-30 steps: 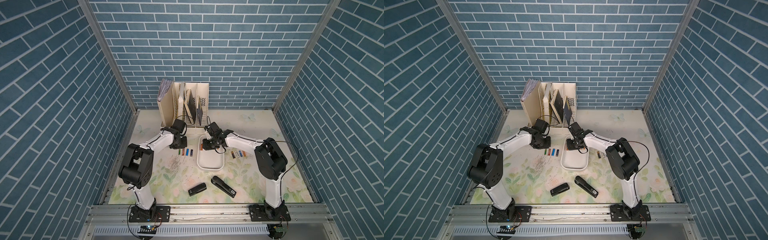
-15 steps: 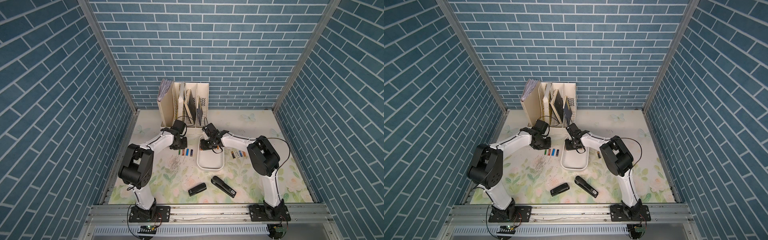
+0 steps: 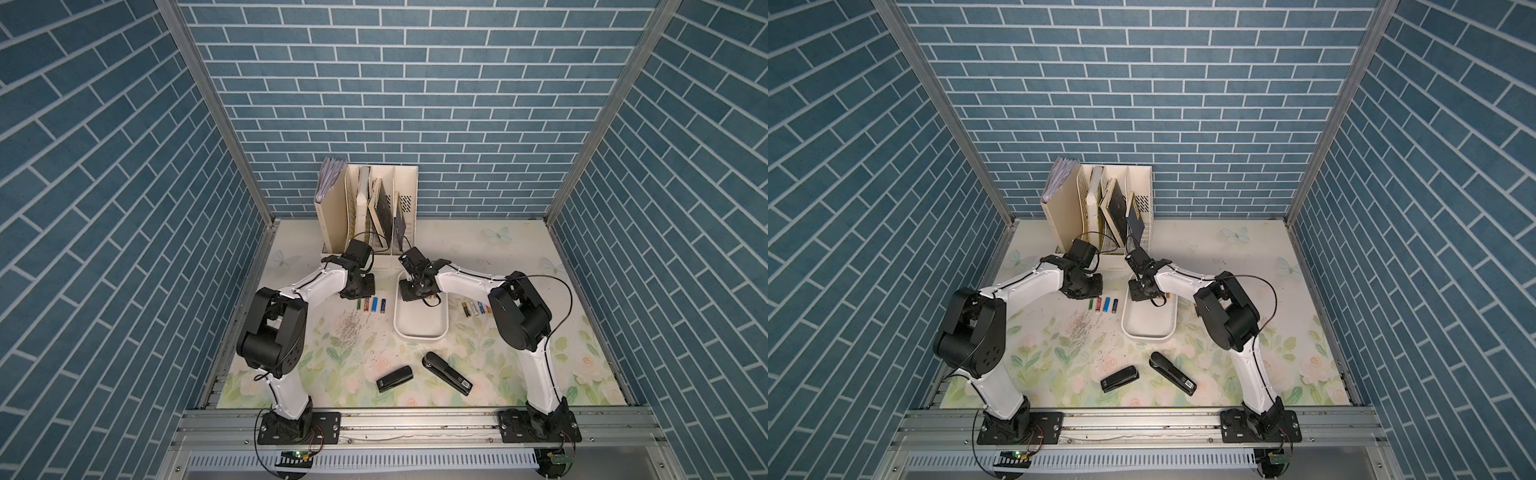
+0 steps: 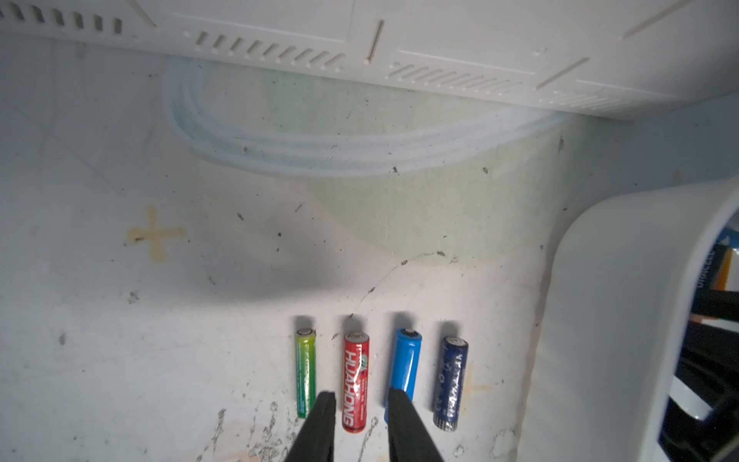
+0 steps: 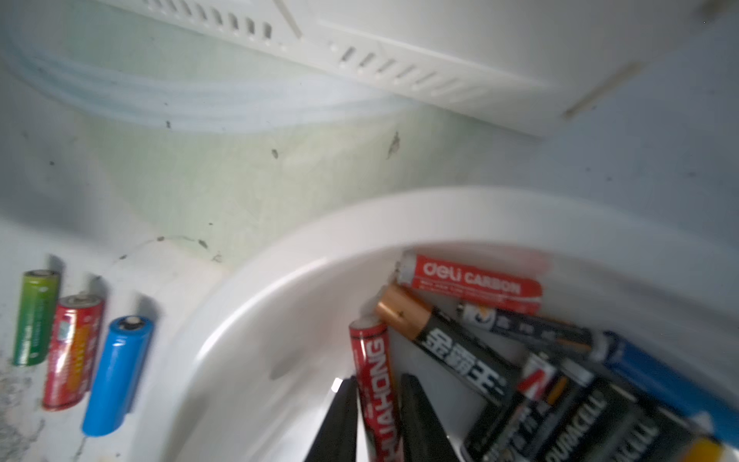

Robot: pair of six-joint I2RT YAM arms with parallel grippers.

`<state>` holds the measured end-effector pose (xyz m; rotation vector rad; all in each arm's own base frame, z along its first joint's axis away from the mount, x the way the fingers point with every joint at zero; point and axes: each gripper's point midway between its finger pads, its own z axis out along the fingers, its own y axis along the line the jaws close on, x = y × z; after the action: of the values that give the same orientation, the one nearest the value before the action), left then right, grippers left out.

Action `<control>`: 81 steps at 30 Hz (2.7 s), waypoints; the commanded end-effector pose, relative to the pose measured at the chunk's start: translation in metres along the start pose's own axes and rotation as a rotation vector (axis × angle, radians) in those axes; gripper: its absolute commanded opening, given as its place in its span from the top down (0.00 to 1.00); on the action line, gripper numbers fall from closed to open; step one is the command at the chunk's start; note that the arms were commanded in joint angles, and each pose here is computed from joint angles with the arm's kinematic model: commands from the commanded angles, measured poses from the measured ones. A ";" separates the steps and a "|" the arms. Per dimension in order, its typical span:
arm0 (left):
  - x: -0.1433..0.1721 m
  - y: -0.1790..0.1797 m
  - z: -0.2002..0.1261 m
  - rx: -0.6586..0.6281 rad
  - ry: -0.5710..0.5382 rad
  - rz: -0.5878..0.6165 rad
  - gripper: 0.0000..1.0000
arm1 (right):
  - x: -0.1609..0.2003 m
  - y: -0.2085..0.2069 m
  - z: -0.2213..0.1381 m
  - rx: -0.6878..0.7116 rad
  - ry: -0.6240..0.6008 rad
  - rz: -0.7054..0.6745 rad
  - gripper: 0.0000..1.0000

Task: Take the batteries out of the storage box
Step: Pick up the battery from the storage box, then place the battery at the center of the board.

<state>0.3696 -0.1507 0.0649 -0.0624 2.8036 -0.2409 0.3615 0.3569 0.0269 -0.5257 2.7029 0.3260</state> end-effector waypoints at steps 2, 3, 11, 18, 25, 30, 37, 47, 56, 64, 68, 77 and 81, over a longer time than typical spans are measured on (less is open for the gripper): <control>0.003 -0.004 -0.003 0.010 0.000 0.004 0.71 | 0.020 -0.026 0.001 0.139 0.072 -0.074 0.77; 0.002 -0.004 -0.003 0.009 -0.001 0.005 0.71 | 0.020 -0.026 0.002 0.137 0.074 -0.081 0.77; 0.004 -0.004 -0.005 0.008 0.000 0.004 0.71 | 0.022 -0.016 0.005 0.083 0.100 -0.116 0.81; 0.003 -0.004 -0.005 0.005 -0.002 0.006 0.71 | 0.016 0.000 -0.020 -0.005 0.078 -0.114 0.82; 0.003 -0.003 -0.004 0.003 -0.001 0.006 0.71 | 0.011 0.009 -0.054 -0.053 0.045 -0.106 0.82; 0.002 -0.004 -0.004 0.006 -0.003 0.008 0.71 | 0.007 0.007 -0.080 -0.063 0.020 -0.100 0.82; 0.001 -0.005 -0.003 0.006 -0.002 0.010 0.71 | 0.006 -0.020 -0.109 -0.045 0.003 -0.057 0.82; -0.001 -0.006 -0.003 0.010 -0.002 0.012 0.71 | 0.050 -0.124 -0.133 0.089 0.037 0.066 0.82; -0.001 -0.007 -0.004 0.013 -0.002 0.011 0.71 | 0.095 -0.206 -0.131 0.235 0.108 0.148 0.82; 0.002 -0.006 -0.002 0.014 0.004 0.013 0.71 | 0.107 -0.241 -0.119 0.299 0.137 0.186 0.82; 0.003 -0.006 -0.002 0.013 0.007 0.013 0.71 | 0.108 -0.249 -0.113 0.298 0.151 0.193 0.82; 0.004 -0.006 -0.002 0.014 0.007 0.012 0.71 | 0.113 -0.253 -0.098 0.278 0.187 0.204 0.82; 0.004 -0.005 -0.002 0.012 0.009 0.012 0.71 | 0.115 -0.255 -0.094 0.279 0.200 0.204 0.82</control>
<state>0.3685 -0.1555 0.0653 -0.0563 2.8039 -0.2599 0.3328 0.0648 0.0303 -0.1803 2.9315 -0.0553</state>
